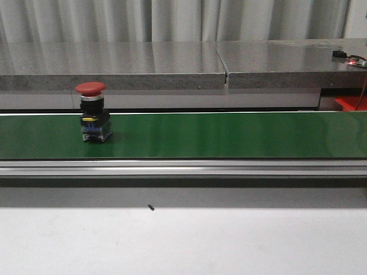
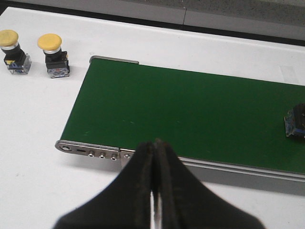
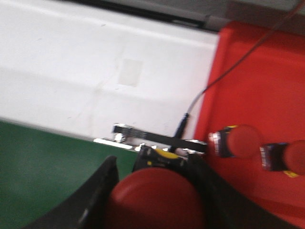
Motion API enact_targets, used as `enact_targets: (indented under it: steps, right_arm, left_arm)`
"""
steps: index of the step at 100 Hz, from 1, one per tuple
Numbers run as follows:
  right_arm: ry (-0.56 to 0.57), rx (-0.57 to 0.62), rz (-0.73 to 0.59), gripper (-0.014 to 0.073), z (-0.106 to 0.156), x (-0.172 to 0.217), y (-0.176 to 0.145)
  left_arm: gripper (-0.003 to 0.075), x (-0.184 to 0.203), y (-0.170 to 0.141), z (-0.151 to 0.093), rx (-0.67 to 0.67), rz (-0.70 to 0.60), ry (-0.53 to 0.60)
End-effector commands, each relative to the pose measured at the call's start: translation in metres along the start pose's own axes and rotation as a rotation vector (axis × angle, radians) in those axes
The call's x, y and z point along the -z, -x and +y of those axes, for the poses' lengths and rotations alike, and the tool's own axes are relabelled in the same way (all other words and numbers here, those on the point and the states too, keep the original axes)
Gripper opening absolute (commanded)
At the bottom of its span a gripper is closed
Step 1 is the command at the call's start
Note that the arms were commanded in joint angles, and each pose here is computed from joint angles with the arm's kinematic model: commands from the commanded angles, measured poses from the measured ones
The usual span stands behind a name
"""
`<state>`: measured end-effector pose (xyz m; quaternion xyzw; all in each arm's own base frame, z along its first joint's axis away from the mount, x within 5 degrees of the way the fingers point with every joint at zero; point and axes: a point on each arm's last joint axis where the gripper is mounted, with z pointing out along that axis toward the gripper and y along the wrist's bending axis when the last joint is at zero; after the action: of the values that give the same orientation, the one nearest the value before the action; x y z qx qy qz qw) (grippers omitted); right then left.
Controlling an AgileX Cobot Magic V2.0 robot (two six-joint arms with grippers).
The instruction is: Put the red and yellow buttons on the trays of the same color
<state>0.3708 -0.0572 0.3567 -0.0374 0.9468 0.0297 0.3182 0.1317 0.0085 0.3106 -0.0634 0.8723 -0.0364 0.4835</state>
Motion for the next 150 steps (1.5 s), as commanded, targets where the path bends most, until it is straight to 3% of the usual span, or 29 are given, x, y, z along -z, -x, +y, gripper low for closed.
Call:
enact_targets:
  steps: [1,22,53,100,133,140,150]
  right_arm:
    - [-0.043,-0.057,-0.127,0.0237,-0.024,0.031,0.016]
    - [-0.054,-0.134,-0.159,0.0237,-0.063,0.011,0.033]
    - [-0.042,-0.144,-0.108,0.0237,-0.094,-0.068,0.05]
    - [-0.049,-0.163,-0.042,0.0237,-0.116,-0.147,0.036]
    - [-0.056,-0.164,-0.017,0.0239,-0.12,-0.163,0.029]
    - [-0.056,-0.164,-0.017,0.0281,-0.12,-0.163,0.029]
    - [-0.056,-0.164,-0.018,0.0423,-0.119,-0.162,0.03]
  left_arm:
    - [-0.002,0.006,0.014,-0.002,0.009,-0.098,-0.007]
    - [-0.002,0.006,0.014,-0.002,0.009,-0.098,-0.007]
    - [-0.002,0.006,0.014,-0.002,0.009,-0.098,-0.007]
    - [-0.002,0.006,0.014,-0.002,0.009,-0.098,-0.007]
    - [-0.002,0.006,0.014,-0.002,0.009,-0.098,-0.007]
    - [-0.002,0.006,0.014,-0.002,0.009,-0.098,-0.007]
    - [-0.002,0.006,0.014,-0.002,0.009,-0.098,-0.007]
